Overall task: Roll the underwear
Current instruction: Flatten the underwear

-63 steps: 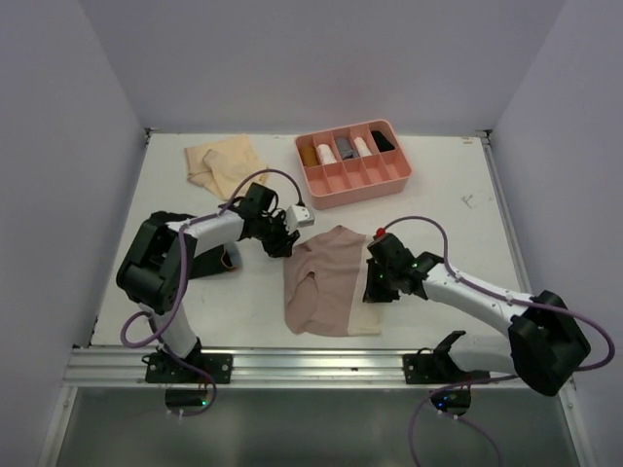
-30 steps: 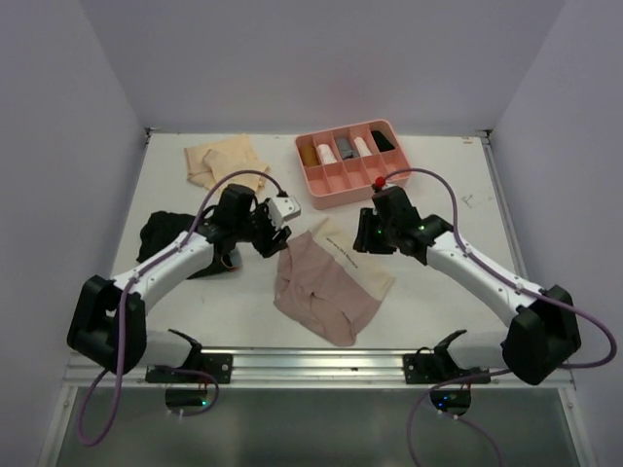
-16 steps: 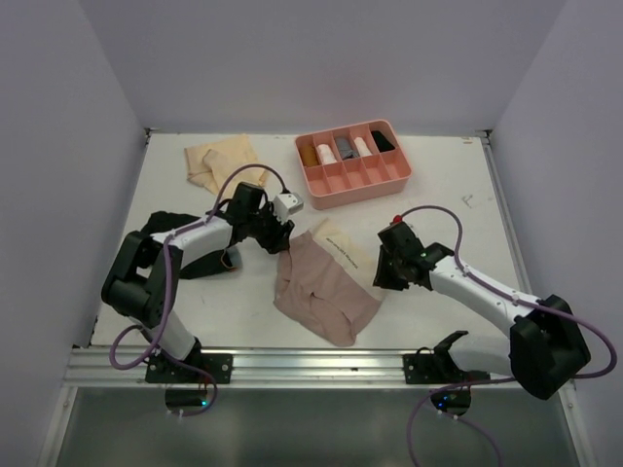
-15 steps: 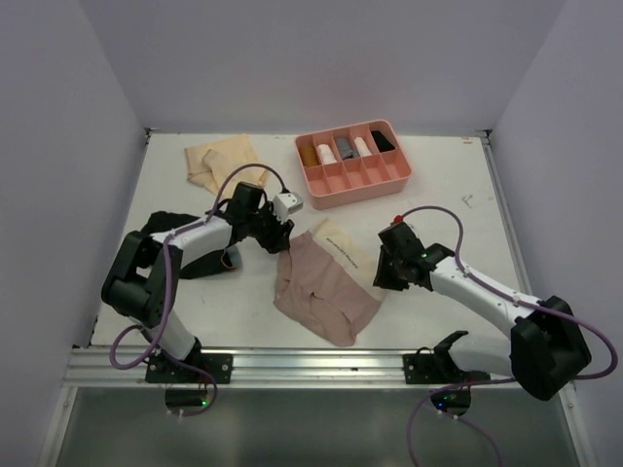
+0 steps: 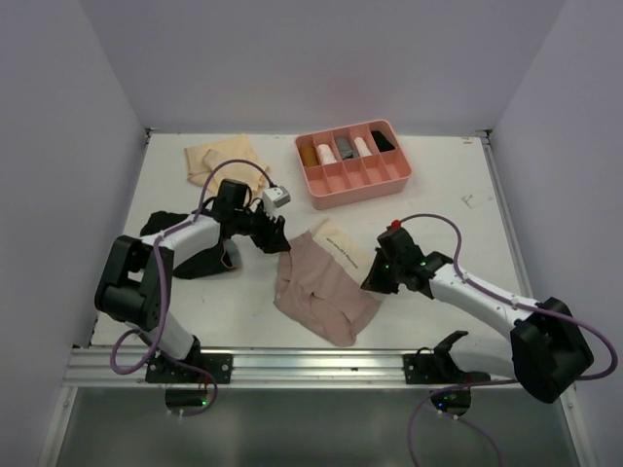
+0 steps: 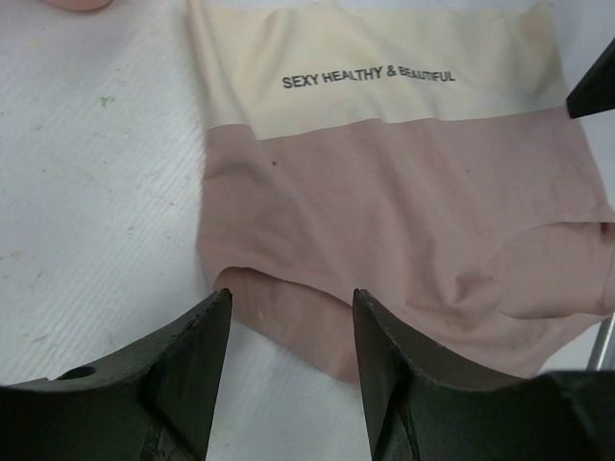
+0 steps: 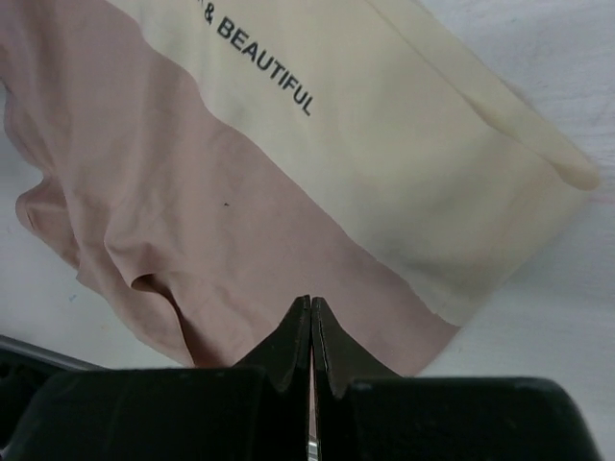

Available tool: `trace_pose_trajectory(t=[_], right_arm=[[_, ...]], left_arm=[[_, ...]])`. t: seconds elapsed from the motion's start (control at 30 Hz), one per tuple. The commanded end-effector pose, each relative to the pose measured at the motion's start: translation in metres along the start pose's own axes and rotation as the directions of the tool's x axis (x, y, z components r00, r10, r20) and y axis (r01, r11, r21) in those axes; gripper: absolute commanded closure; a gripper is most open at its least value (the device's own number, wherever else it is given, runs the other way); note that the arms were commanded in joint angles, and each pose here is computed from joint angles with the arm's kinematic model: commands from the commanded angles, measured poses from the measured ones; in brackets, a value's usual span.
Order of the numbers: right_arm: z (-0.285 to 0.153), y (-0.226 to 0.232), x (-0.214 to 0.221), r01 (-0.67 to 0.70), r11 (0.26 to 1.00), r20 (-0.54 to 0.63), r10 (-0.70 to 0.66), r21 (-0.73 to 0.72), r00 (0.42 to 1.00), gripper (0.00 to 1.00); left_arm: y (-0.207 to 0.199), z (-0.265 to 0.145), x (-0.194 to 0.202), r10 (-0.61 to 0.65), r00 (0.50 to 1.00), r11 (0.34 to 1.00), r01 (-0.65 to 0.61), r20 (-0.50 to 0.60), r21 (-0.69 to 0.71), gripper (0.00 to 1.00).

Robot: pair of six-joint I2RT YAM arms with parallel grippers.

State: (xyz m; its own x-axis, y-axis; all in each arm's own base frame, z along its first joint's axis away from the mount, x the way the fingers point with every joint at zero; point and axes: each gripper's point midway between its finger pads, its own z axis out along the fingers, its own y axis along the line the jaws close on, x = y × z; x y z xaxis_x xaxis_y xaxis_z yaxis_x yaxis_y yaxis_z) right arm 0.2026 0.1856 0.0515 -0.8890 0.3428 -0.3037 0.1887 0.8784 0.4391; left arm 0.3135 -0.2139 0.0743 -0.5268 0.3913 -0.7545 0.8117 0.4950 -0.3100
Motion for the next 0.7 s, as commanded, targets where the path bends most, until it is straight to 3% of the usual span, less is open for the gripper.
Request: trace_pose_trajectory(t=[0.0,0.37,0.67], right_arm=[[0.003,0.019,0.008,-0.008,0.998,-0.020,0.007,-0.063,1.000,0.99],[0.028,-0.018,0.038,0.086,0.994,-0.128,-0.077,0.070,0.989,0.93],[0.015,-0.049,0.048,0.168,0.972,-0.173,-0.139,0.164,0.975,0.92]], left_arm=[[-0.025,0.001,0.000,-0.046,0.999,0.990,0.042,0.026,0.132,0.42],[-0.013,0.030,0.032,-0.196,0.980,0.969,0.200,-0.043,0.148,0.39],[0.018,0.030,0.052,-0.288,0.955,0.958,0.288,-0.064,-0.010,0.36]])
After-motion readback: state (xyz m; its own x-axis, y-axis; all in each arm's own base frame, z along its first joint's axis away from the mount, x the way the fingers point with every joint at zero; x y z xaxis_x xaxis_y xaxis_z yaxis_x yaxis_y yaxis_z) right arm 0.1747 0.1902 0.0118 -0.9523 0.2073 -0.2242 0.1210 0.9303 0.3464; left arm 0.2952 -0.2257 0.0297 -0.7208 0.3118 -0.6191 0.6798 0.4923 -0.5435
